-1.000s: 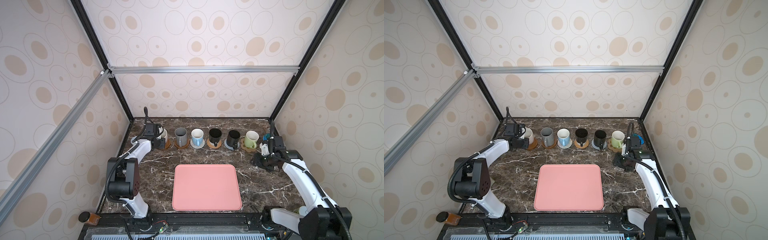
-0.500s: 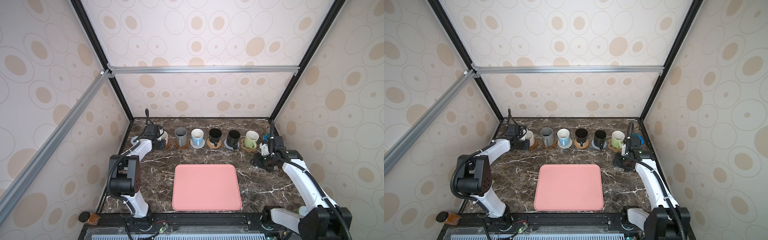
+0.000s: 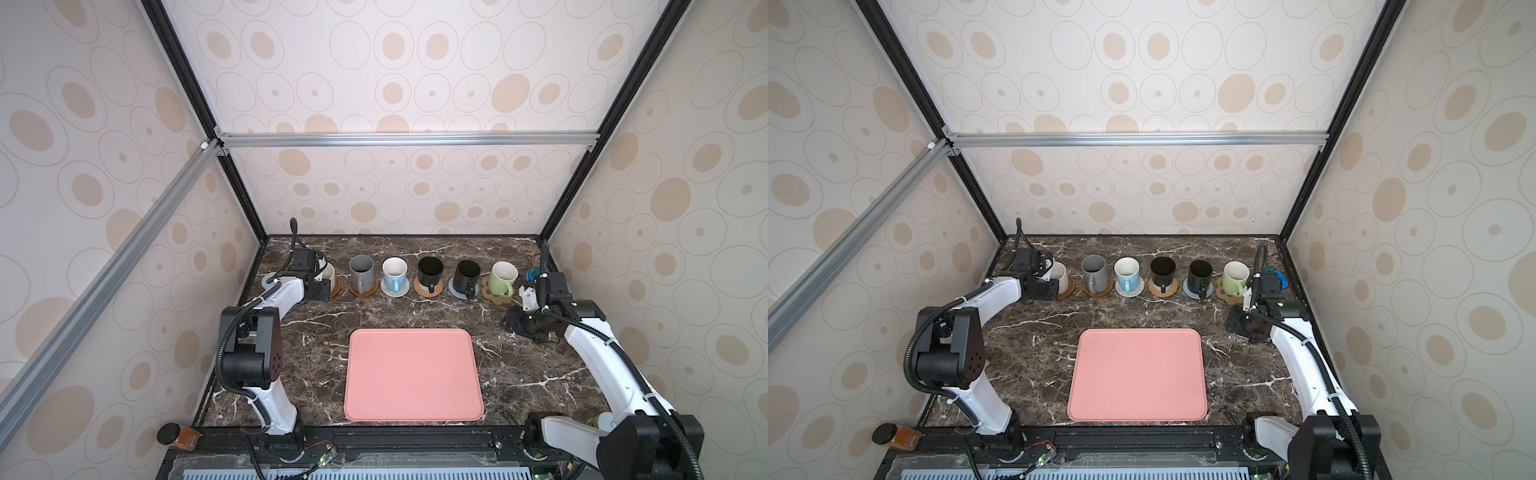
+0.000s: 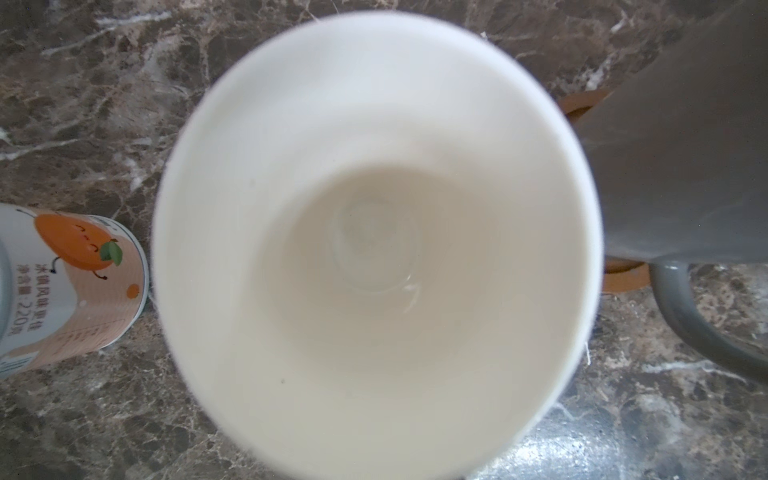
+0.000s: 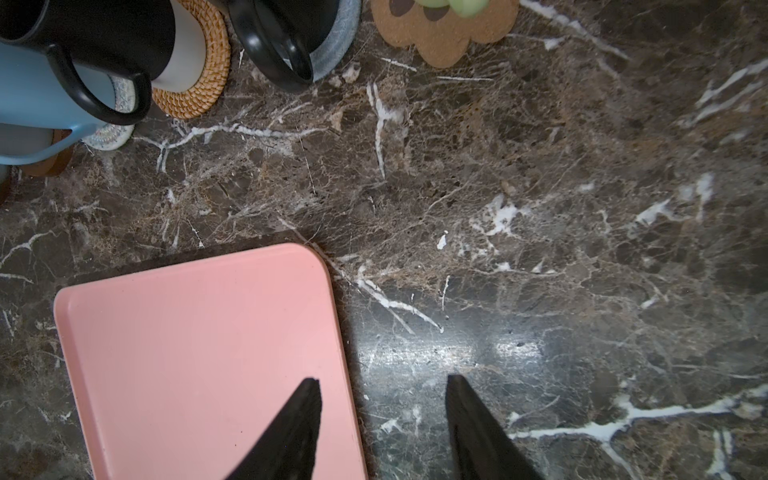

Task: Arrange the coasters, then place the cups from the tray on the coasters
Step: 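Lower the white mug onto the brown wooden coaster beside the grey mug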

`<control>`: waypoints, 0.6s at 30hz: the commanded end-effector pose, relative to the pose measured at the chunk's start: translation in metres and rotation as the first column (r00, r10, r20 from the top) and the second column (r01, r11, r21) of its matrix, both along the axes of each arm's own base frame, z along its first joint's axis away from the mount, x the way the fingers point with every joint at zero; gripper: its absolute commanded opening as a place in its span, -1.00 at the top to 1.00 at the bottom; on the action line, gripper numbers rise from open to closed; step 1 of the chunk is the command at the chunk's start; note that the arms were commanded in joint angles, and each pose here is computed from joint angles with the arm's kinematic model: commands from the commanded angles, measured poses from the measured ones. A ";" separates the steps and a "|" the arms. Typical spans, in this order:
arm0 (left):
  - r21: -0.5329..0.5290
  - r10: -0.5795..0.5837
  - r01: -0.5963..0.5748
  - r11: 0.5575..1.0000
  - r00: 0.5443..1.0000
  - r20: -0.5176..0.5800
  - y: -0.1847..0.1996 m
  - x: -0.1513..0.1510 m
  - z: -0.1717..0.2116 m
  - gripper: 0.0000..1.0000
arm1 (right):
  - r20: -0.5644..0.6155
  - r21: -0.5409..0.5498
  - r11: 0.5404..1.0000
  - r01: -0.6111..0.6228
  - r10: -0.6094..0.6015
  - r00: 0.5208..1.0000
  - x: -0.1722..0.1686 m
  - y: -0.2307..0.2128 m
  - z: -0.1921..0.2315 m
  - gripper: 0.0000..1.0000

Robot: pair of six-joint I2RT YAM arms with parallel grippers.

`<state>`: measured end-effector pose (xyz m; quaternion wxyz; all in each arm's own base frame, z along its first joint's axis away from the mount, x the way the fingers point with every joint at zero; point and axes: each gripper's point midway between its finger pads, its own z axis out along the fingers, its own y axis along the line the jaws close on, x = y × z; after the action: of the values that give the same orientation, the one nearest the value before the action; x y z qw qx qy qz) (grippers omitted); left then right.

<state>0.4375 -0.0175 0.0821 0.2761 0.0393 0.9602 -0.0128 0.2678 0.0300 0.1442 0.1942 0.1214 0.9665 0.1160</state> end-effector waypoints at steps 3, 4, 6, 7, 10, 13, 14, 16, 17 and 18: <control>0.015 -0.008 0.007 1.000 0.998 0.066 0.005 0.019 0.016 0.62 | -0.014 -0.014 1.000 0.000 -0.001 1.000 -0.005 -0.004 0.000 -0.05; 0.015 -0.006 0.005 1.000 0.998 0.063 0.006 0.018 0.016 0.60 | -0.016 -0.014 1.000 0.001 -0.001 1.000 -0.005 -0.004 0.000 -0.05; 0.015 -0.005 0.004 1.000 0.998 0.063 0.007 0.018 0.015 0.55 | -0.014 -0.017 1.000 0.001 -0.001 1.000 -0.005 -0.004 0.000 -0.05; 0.015 -0.003 0.002 1.000 0.998 0.061 0.007 0.018 0.014 0.52 | -0.014 -0.018 1.000 -0.001 0.001 1.000 -0.005 -0.004 0.000 -0.05; 0.018 -0.003 0.002 1.000 0.998 0.060 0.007 0.018 0.014 0.44 | -0.014 -0.019 1.000 0.000 0.000 1.000 -0.005 -0.004 0.000 -0.04; 0.022 0.000 -0.001 1.000 0.998 0.062 0.008 0.018 0.015 0.39 | -0.016 -0.019 1.000 0.000 0.000 1.000 -0.005 -0.004 -0.001 -0.05; 0.025 0.001 -0.003 1.000 0.998 0.063 0.009 0.019 0.015 0.38 | -0.014 -0.019 1.000 0.000 0.000 1.000 -0.005 -0.004 0.000 -0.05; 0.033 0.009 -0.011 0.999 0.998 0.066 0.011 0.019 0.017 0.38 | -0.016 -0.020 1.000 -0.002 0.001 1.000 -0.006 -0.004 -0.001 -0.05; 0.035 0.010 -0.012 0.999 0.998 0.067 0.011 0.019 0.017 0.37 | -0.016 -0.022 1.000 -0.001 0.000 1.000 -0.006 -0.005 -0.001 -0.05; 0.036 0.013 -0.015 0.999 0.997 0.070 0.012 0.020 0.018 0.37 | -0.015 -0.022 1.000 0.001 -0.001 1.000 -0.006 -0.005 -0.001 -0.05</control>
<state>0.4423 -0.0138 0.0843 0.2854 0.0357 0.9577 -0.0071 0.2678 0.0299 0.1442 0.1943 0.1203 0.9666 0.1156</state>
